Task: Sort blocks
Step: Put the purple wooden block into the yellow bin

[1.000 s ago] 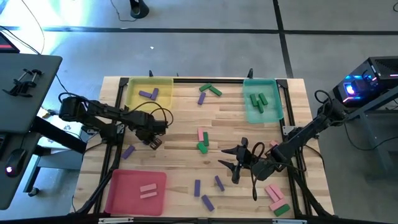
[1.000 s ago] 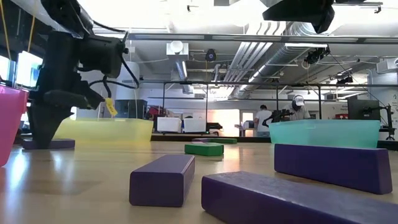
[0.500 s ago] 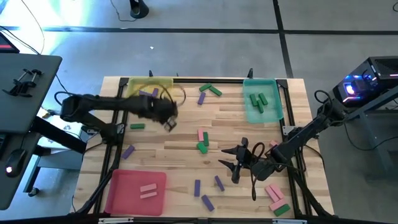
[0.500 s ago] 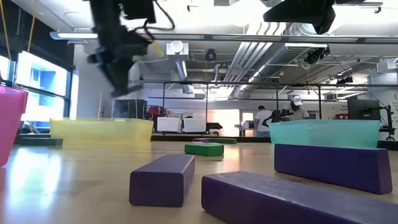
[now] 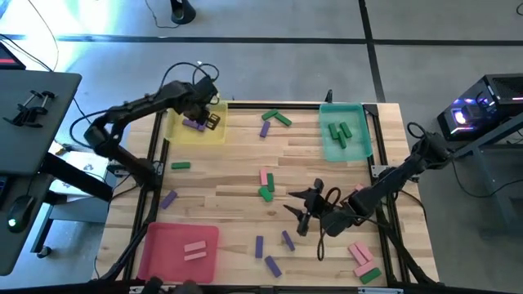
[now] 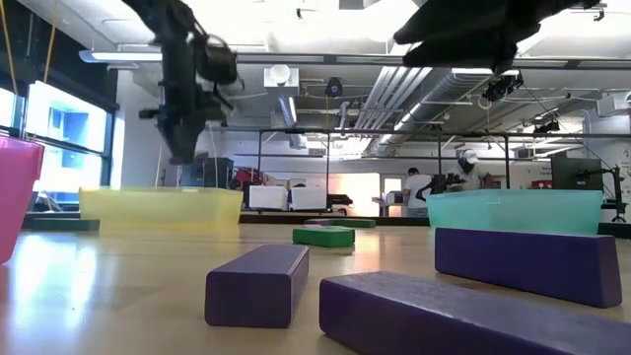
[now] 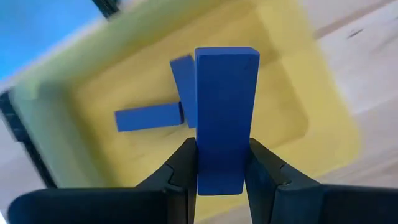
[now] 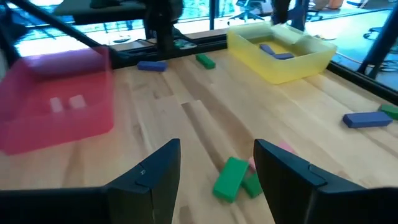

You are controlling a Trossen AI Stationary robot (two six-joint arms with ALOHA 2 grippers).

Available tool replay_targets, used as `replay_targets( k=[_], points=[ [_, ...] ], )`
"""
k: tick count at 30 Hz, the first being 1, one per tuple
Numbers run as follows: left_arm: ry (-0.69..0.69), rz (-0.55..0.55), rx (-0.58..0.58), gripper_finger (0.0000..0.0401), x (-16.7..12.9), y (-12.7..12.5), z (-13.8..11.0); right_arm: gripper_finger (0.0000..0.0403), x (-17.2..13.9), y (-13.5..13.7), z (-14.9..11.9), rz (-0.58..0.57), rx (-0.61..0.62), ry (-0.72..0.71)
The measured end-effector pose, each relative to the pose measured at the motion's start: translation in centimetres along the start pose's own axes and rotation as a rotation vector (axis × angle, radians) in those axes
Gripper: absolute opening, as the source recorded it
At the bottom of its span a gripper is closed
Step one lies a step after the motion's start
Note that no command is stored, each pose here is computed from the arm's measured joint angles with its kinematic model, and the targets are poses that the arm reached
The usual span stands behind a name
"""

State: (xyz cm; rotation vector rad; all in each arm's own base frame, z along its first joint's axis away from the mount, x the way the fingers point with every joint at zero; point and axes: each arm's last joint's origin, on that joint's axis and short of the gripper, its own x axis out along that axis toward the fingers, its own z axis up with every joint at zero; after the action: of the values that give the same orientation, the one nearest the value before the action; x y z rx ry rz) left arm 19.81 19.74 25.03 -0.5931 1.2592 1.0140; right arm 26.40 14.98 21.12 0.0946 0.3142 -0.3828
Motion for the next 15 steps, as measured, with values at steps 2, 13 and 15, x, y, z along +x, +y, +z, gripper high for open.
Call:
replay_targets(
  k=[2,13,15],
  points=[
    [0.059,-0.006,0.025,0.0070,1.7,0.2,0.6,0.0190,0.6,-0.5,0.2,-0.025,-0.015,-0.001],
    [0.225,-0.006,0.145,0.0093,9.8,-1.6,2.1,0.0190,3.9,-3.7,1.4,-0.080,-0.068,0.043],
    [0.212,-0.005,0.148,0.0098,10.4,-1.8,2.3,0.0190,4.1,-3.9,1.4,-0.068,-0.060,0.052]
  ],
)
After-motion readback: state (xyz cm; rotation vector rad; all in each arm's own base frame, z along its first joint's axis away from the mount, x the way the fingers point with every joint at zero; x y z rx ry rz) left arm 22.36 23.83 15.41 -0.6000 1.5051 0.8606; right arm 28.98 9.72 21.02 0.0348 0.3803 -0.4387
